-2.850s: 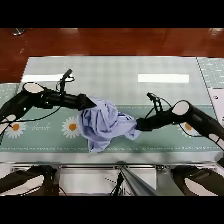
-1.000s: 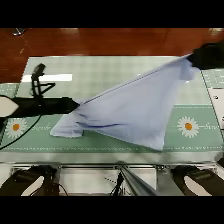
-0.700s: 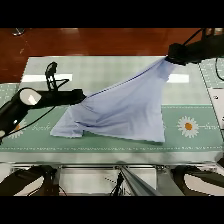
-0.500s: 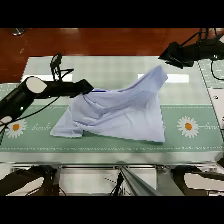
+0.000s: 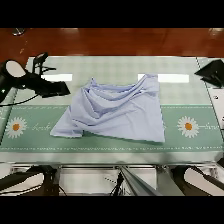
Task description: Fold the shirts.
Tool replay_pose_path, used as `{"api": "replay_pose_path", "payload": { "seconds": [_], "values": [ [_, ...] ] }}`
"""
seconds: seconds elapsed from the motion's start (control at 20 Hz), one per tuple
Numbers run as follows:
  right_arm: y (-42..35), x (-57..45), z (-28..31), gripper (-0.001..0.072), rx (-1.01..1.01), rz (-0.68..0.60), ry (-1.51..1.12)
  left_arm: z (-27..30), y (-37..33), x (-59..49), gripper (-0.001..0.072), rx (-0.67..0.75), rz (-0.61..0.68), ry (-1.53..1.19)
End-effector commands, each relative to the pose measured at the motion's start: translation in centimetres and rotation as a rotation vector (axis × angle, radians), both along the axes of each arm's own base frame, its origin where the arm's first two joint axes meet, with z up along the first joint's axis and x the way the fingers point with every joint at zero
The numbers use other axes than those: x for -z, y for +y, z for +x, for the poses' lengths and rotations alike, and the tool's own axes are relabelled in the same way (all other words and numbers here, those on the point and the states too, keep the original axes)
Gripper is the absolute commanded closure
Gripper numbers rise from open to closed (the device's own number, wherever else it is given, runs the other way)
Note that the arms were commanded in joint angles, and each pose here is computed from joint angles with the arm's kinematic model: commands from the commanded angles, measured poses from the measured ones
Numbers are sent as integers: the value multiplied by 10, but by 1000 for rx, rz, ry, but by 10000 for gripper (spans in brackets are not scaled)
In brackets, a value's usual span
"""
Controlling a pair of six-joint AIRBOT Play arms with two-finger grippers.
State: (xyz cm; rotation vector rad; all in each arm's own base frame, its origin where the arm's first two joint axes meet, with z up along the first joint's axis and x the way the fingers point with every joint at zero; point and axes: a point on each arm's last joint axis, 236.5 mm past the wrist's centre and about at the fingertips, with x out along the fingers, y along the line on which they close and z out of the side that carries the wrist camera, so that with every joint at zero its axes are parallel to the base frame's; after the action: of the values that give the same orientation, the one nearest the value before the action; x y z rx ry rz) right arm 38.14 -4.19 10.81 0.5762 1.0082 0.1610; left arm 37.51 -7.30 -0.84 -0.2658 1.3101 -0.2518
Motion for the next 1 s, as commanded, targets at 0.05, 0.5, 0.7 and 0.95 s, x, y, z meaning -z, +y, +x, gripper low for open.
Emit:
{"api": "replay_pose_path", "payload": {
  "seconds": [0.05,0.5,0.7,0.95],
  "values": [
    [22,53,-57,191,61,113,-18,-30,8,45,8,-100,-208,184],
    [57,110,-107,192,76,209,113,-52,-45,81,303,92,-435,320],
    [47,158,-153,194,136,138,346,-56,-63,75,686,169,-481,306],
    [66,182,-192,194,80,171,478,-48,-74,65,686,163,-538,271]
  ]
}}
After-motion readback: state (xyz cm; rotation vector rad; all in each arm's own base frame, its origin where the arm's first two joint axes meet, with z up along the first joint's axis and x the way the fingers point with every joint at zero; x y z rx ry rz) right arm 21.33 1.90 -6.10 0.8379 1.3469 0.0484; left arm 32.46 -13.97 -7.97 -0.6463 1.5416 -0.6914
